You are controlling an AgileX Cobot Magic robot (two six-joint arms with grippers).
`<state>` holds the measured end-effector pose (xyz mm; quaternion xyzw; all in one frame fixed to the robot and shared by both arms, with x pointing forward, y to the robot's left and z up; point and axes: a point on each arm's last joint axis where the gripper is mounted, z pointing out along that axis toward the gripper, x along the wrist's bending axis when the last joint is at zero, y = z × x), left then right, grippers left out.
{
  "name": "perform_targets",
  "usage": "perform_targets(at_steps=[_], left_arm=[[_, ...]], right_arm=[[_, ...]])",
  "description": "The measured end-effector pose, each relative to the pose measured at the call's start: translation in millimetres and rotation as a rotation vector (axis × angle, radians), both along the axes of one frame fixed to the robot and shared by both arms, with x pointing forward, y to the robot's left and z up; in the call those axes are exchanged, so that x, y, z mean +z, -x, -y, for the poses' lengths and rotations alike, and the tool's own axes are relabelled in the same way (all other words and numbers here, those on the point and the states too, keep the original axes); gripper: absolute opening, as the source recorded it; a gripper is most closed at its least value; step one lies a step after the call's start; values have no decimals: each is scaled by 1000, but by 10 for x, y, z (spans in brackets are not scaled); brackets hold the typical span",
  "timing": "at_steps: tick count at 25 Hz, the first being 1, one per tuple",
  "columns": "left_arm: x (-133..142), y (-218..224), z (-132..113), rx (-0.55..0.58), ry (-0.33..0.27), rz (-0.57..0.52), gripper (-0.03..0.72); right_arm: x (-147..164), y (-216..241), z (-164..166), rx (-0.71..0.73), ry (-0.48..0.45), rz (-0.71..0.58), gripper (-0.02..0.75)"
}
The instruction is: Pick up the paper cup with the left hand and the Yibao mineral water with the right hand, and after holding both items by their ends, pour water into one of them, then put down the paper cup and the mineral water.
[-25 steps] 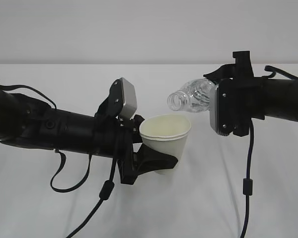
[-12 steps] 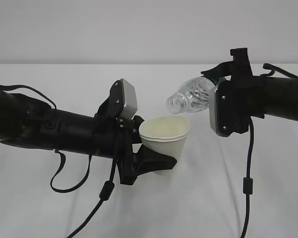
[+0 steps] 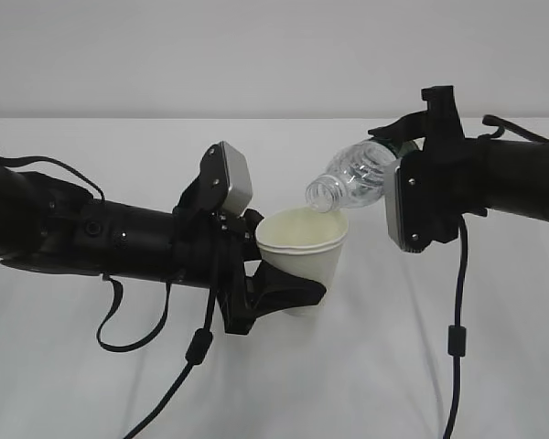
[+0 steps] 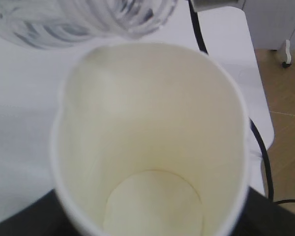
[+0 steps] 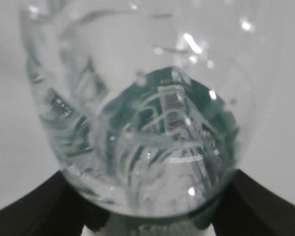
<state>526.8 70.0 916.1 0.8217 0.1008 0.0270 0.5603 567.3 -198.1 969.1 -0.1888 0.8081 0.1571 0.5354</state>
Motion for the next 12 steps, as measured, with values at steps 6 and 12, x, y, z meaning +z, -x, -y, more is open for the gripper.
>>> perform_targets(at_steps=[6, 12], left_arm=[[0, 0, 0, 0, 0, 0, 431], [0, 0, 0, 0, 0, 0, 431]], right_arm=[[84, -61, -13, 4, 4, 35, 510], [77, -60, -10, 11, 30, 40, 510]])
